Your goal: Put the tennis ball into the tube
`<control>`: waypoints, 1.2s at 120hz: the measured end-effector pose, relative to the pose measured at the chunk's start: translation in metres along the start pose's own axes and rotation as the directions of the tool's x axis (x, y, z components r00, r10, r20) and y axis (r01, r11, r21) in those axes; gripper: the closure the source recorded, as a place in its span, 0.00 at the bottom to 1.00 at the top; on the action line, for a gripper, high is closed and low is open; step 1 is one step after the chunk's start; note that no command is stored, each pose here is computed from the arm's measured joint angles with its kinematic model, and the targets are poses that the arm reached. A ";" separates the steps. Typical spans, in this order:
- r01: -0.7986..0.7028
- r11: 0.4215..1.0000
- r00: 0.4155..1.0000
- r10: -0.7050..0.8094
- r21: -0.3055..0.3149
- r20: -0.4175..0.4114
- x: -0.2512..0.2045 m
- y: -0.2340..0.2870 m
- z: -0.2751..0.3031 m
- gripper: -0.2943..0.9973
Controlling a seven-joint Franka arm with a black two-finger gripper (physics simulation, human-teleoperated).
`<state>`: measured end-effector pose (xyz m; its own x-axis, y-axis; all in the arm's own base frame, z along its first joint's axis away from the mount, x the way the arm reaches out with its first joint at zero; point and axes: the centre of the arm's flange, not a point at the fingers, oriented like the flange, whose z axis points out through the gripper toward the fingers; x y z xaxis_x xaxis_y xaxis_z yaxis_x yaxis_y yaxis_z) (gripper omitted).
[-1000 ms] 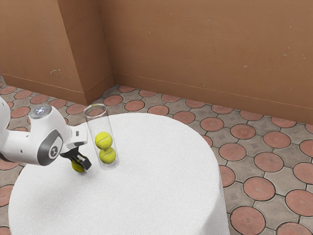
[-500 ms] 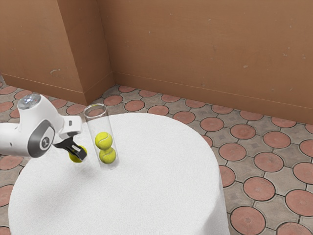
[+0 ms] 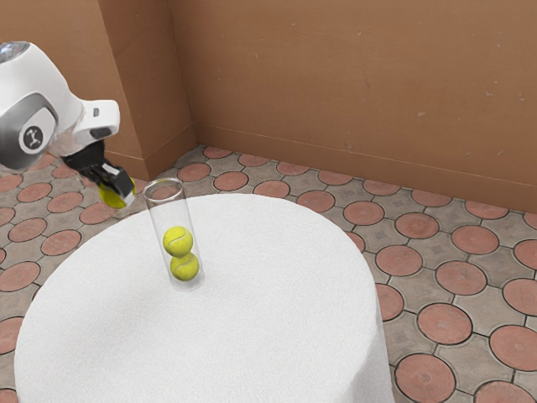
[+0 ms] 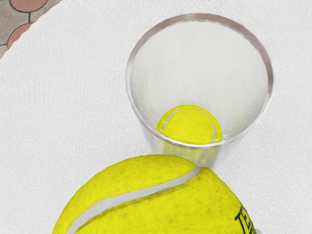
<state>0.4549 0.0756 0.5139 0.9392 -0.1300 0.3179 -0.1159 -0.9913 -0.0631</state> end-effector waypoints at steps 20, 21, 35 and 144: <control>-0.038 0.999 0.995 0.039 -0.021 0.087 0.049 0.024 0.014 0.45; -0.040 0.999 0.995 0.042 -0.022 0.090 0.051 0.026 0.015 0.45; -0.050 0.998 0.993 0.054 -0.032 0.109 0.069 0.038 0.019 0.44; 0.012 0.998 0.987 -0.002 -0.064 0.162 0.148 0.022 -0.073 0.23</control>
<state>0.5678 0.0332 0.6281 0.9793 -0.1228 0.1606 -0.1246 -0.9922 0.0011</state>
